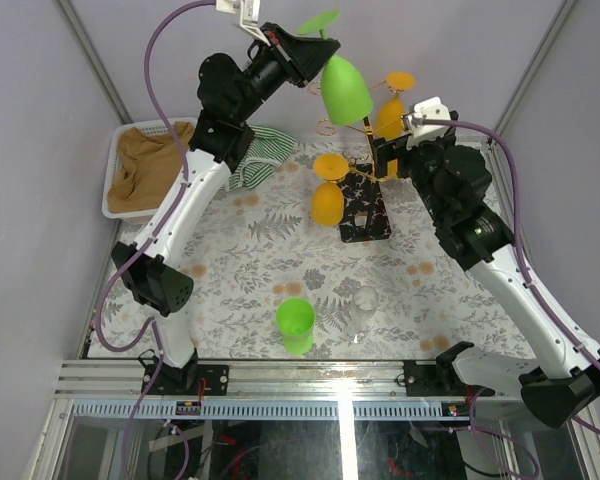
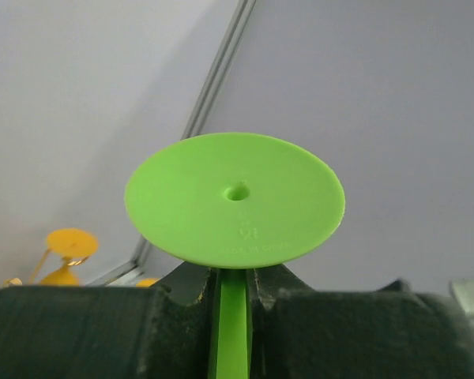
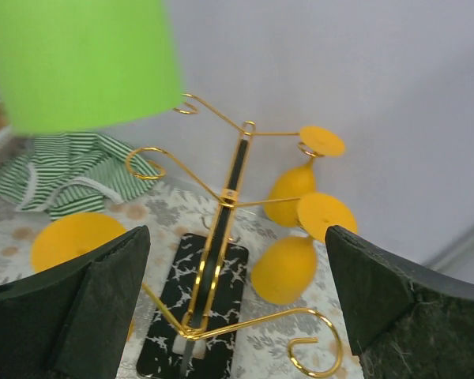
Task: Place the wine glass upside down on the wine glass rack
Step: Turn the wine glass upside down at the wine rack.
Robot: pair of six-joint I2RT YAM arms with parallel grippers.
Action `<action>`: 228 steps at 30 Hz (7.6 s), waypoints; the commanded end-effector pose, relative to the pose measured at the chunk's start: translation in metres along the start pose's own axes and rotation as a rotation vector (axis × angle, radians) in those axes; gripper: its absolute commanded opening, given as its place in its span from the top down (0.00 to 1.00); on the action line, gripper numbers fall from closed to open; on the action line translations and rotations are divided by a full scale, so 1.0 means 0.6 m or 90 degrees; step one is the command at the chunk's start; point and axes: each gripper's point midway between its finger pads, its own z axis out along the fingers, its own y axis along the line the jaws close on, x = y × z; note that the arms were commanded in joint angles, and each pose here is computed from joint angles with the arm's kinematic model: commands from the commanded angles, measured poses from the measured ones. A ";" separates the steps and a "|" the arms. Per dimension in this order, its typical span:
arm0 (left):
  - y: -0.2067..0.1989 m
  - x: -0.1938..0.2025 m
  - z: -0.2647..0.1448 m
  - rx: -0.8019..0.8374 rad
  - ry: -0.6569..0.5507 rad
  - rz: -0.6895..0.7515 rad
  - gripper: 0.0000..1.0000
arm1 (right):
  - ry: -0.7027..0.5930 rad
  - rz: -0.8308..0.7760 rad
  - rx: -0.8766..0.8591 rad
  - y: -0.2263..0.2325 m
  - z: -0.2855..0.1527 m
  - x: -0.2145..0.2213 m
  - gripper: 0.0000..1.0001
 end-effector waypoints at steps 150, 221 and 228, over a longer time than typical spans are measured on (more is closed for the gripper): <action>0.066 0.604 -0.025 -0.334 0.077 0.381 1.00 | 0.164 0.051 0.391 -0.371 -0.003 0.034 0.01; 0.063 0.646 0.015 -0.218 0.126 0.354 0.71 | 0.187 0.040 0.394 -0.370 -0.009 0.059 0.01; 0.042 0.648 0.007 -0.183 0.143 0.328 0.72 | 0.188 0.040 0.393 -0.370 -0.007 0.060 0.01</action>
